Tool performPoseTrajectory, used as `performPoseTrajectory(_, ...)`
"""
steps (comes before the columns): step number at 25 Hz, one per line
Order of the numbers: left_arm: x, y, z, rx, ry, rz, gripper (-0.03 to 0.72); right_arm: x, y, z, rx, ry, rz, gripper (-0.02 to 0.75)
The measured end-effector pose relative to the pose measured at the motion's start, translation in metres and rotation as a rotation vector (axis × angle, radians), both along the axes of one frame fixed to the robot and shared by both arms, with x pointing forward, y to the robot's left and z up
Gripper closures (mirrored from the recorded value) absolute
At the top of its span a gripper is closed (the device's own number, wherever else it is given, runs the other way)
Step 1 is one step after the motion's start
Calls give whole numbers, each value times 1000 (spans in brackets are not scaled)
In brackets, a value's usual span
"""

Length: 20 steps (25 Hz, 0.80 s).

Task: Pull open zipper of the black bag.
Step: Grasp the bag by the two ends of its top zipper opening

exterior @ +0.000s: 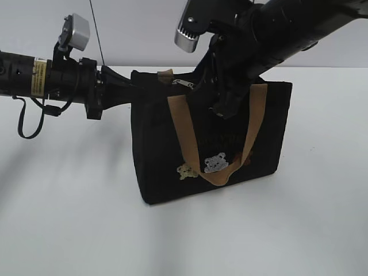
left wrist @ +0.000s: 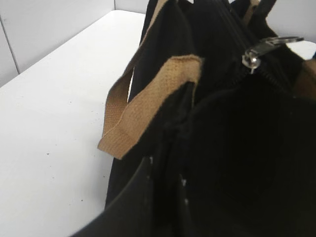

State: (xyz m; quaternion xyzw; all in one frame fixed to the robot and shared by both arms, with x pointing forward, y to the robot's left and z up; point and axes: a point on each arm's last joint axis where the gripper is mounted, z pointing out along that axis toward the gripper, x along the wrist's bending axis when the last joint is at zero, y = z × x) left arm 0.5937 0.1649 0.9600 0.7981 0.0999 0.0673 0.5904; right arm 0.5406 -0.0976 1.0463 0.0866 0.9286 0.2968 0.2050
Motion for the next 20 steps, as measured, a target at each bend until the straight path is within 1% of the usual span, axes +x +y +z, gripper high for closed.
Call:
performPoseTrajectory(3, 0, 0, 0, 0, 0, 0, 653, 0, 0, 0, -1, 1, 0, 363)
performPoseTrajectory(5, 0, 0, 0, 0, 0, 0, 653, 0, 0, -1, -1, 1, 0, 380)
performPoseTrajectory(10, 0, 0, 0, 0, 0, 0, 653, 0, 0, -1, -1, 2, 0, 458)
performPoseTrajectory(16, 0, 0, 0, 0, 0, 0, 653, 0, 0, -1, -3, 6, 2, 533)
performPoseTrajectory(20, 0, 0, 0, 0, 0, 0, 653, 0, 0, -1, -4, 9, 4, 617)
